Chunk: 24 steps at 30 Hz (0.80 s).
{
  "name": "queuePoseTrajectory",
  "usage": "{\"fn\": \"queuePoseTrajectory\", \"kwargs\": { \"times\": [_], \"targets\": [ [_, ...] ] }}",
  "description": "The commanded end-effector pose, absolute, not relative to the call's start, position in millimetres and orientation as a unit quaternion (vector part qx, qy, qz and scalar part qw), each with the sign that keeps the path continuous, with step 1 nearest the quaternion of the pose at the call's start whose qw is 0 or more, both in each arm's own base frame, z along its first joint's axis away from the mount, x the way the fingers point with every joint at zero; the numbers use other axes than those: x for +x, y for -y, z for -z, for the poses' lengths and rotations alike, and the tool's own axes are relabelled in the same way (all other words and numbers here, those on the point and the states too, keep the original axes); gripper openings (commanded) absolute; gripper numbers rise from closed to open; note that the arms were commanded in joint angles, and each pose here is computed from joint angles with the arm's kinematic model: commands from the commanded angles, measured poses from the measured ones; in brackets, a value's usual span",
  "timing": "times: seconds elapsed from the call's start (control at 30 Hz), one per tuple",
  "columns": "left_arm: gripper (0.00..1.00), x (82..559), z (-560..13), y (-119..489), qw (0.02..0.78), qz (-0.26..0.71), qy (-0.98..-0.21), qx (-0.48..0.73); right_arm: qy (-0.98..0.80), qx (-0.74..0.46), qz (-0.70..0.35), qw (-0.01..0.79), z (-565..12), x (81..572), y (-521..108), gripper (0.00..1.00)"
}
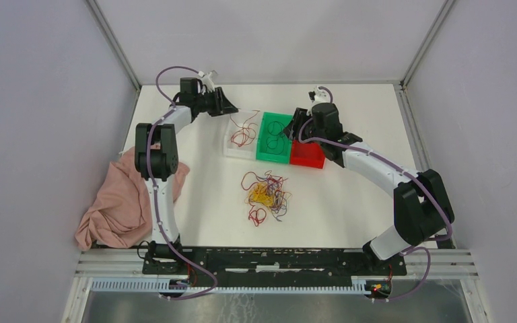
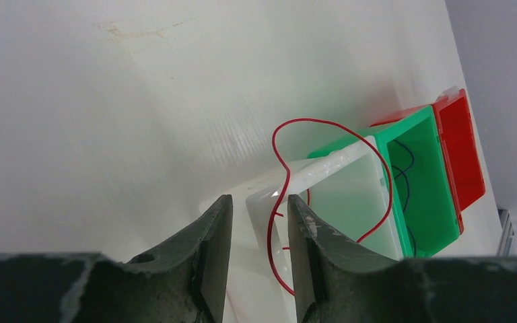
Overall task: Untangle the cables
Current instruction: Place the cable in the bin.
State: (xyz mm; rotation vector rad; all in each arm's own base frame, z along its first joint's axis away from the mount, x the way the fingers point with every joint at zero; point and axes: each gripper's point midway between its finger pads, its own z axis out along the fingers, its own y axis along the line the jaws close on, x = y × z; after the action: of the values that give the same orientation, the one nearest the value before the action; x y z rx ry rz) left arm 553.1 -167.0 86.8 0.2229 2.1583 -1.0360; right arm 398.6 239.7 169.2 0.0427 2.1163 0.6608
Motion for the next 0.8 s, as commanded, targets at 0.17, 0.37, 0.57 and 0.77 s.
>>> {"fn": "queuePoseTrajectory", "kwargs": {
  "times": [0.17, 0.37, 0.57, 0.77],
  "targets": [
    [0.34, 564, -127, 179, 0.391, 0.448, -0.798, 0.096, -0.840, 0.022, -0.289, 0.459, -177, 407, -247, 0.51],
    [0.26, 558, -133, 177, 0.408, 0.442, -0.792, 0.103, -0.835, 0.053, -0.322, 0.442, -177, 424, -265, 0.56],
    [0.19, 554, -142, 173, 0.433, 0.423, -0.787, 0.119, -0.823, 0.091, -0.372, 0.419, -174, 455, -308, 0.59],
    [0.17, 551, -150, 173, 0.445, 0.419, -0.779, 0.135, -0.827, 0.090, -0.373, 0.411, -169, 477, -351, 0.61]
  ]
}}
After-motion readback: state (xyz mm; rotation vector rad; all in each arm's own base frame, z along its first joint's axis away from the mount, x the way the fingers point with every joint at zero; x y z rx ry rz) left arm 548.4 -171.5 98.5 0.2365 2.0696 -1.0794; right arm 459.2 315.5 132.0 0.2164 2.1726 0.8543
